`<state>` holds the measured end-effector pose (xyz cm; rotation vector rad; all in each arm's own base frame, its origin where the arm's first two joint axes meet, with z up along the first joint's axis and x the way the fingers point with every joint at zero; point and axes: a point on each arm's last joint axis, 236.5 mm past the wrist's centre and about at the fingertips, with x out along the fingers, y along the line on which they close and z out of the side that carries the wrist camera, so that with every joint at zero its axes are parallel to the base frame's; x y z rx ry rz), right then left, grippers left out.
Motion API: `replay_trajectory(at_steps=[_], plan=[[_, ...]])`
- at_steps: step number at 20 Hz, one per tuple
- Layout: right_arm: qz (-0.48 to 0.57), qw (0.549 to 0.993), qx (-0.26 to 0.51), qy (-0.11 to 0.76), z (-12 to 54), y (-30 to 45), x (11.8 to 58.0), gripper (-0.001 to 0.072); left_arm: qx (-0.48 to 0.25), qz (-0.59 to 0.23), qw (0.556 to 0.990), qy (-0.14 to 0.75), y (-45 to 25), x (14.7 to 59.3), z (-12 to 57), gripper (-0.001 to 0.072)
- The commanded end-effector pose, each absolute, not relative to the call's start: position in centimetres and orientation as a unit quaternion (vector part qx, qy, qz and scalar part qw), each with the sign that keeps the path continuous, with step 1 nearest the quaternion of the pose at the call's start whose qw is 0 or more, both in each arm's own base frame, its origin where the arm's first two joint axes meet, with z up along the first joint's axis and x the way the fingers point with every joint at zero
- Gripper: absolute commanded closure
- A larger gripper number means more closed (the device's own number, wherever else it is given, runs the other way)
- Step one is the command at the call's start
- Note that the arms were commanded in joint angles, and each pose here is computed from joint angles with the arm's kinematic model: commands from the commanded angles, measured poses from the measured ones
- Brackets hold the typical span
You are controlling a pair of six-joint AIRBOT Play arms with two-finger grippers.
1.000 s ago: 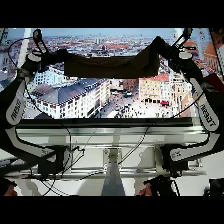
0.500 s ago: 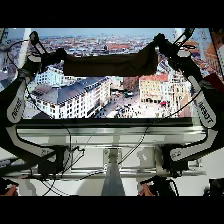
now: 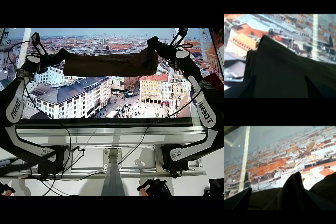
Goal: Fold the clothes and pants, and hang the long-sleeved shirts on hangers.
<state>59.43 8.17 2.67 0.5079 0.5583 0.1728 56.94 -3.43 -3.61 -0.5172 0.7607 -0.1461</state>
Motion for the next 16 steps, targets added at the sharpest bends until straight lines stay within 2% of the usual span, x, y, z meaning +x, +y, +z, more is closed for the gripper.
replay_trajectory(at_steps=[1,5,6,7,11,13,15,16], plan=[[0.108,0.927,0.202,0.296,1.7,8.9,58.6,0.0022,-0.291,-0.056,0.86,0.416,-1.6,54.9,-5.2,0.0005],[0.108,0.928,0.2,0.296,1.6,8.9,58.6,0.0023,-0.341,-0.045,0.82,0.457,1.0,52.6,-6.5,0.0006],[0.108,0.928,0.2,0.296,1.6,8.9,58.6,0.0023,-0.346,-0.05,0.811,0.469,0.9,52.1,-7.0,0.0017],[0.108,0.928,0.2,0.296,1.6,8.9,58.6,0.0023,-0.349,-0.056,0.802,0.481,0.5,51.6,-7.6,0.006],[0.112,0.926,0.2,0.3,1.5,9.1,58.5,0.0023,-0.346,-0.074,0.784,0.511,-2.2,51.0,-10.2,0.0071],[0.119,0.924,0.197,0.307,1.3,9.4,58.2,0.0024,-0.319,-0.094,0.789,0.516,-3.8,51.0,-11.1,0.0076],[0.128,0.922,0.187,0.315,1.0,9.7,57.8,0.0025,-0.289,-0.118,0.805,0.504,-5.5,51.6,-11.0,0.0172],[0.133,0.92,0.182,0.321,0.8,9.9,57.6,0.0025,-0.285,-0.126,0.812,0.494,-6.3,52.1,-10.6,0.0272]])
